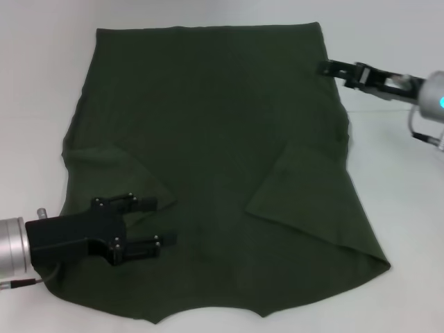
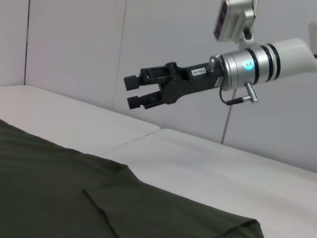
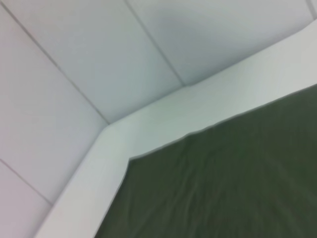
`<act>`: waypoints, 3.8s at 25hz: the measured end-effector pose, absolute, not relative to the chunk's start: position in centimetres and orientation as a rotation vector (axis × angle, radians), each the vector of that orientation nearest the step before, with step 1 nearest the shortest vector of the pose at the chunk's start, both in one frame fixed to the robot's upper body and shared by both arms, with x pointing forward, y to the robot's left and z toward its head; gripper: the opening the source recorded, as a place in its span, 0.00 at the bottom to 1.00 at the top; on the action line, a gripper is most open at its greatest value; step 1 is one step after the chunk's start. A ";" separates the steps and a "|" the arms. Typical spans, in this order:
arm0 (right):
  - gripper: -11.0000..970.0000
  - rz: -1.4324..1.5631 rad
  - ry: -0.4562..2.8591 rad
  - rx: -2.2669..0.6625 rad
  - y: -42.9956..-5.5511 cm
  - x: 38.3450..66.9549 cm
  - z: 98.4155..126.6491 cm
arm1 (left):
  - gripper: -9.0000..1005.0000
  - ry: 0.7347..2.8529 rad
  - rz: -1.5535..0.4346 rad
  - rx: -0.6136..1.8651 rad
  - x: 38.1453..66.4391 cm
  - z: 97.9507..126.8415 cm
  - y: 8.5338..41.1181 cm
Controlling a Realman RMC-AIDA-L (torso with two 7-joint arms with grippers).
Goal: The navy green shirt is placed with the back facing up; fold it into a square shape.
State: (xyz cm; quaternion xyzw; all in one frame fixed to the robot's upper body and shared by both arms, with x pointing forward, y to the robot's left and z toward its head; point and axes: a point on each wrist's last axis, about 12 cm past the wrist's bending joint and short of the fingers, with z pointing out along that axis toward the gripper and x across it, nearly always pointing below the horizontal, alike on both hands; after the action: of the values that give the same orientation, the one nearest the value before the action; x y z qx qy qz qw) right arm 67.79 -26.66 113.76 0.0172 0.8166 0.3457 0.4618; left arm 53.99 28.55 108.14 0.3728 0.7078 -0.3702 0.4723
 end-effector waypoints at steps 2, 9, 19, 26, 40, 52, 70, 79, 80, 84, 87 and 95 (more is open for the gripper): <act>0.90 0.853 1.960 0.047 -27.9 66.9 113.1 | 0.79 1.723 -0.930 0.897 53.9 108.2 28.4; 0.90 0.872 1.789 -0.123 -30.2 62.6 111.4 | 0.79 1.669 -1.025 0.794 53.8 109.0 28.1; 0.89 0.861 1.647 -0.595 -30.9 56.4 109.6 | 0.79 1.688 -1.093 0.728 53.6 109.1 28.1; 0.89 0.885 1.690 -0.869 -30.4 54.9 108.6 | 0.79 1.785 -1.111 0.621 54.3 109.9 29.3; 0.89 0.865 1.659 -0.989 -29.1 54.9 108.2 | 0.79 2.260 -1.127 0.014 56.6 112.9 35.2; 0.89 0.867 1.652 -1.089 -28.2 55.7 108.7 | 0.79 2.405 -1.030 -0.390 53.6 110.3 39.4; 0.89 0.871 1.627 -1.117 -27.9 55.9 109.1 | 0.79 2.508 -1.000 -0.470 52.9 108.0 38.9; 0.89 0.870 1.623 -1.121 -27.8 56.0 109.2 | 0.79 2.542 -1.058 -0.474 52.7 107.3 38.0; 0.89 0.870 1.623 -1.121 -27.8 56.0 109.2 | 0.79 2.541 -1.055 -0.478 52.8 107.3 38.0; 0.89 0.870 1.620 -1.123 -27.8 56.0 109.1 | 0.79 2.532 -1.037 -0.523 53.0 107.2 38.2; 0.89 0.869 1.616 -1.126 -27.8 55.9 109.0 | 0.79 2.526 -1.026 -0.541 53.2 107.3 38.3; 0.89 0.874 1.618 -1.122 -27.8 55.7 108.9 | 0.76 2.528 -1.031 -0.556 53.4 107.3 38.2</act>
State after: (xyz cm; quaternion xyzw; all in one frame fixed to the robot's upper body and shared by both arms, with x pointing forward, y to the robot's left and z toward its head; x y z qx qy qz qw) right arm 55.66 -27.80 108.90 -0.4587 0.6613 0.3573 0.4740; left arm 53.39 38.19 107.28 -0.1963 0.8930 -0.3644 0.1769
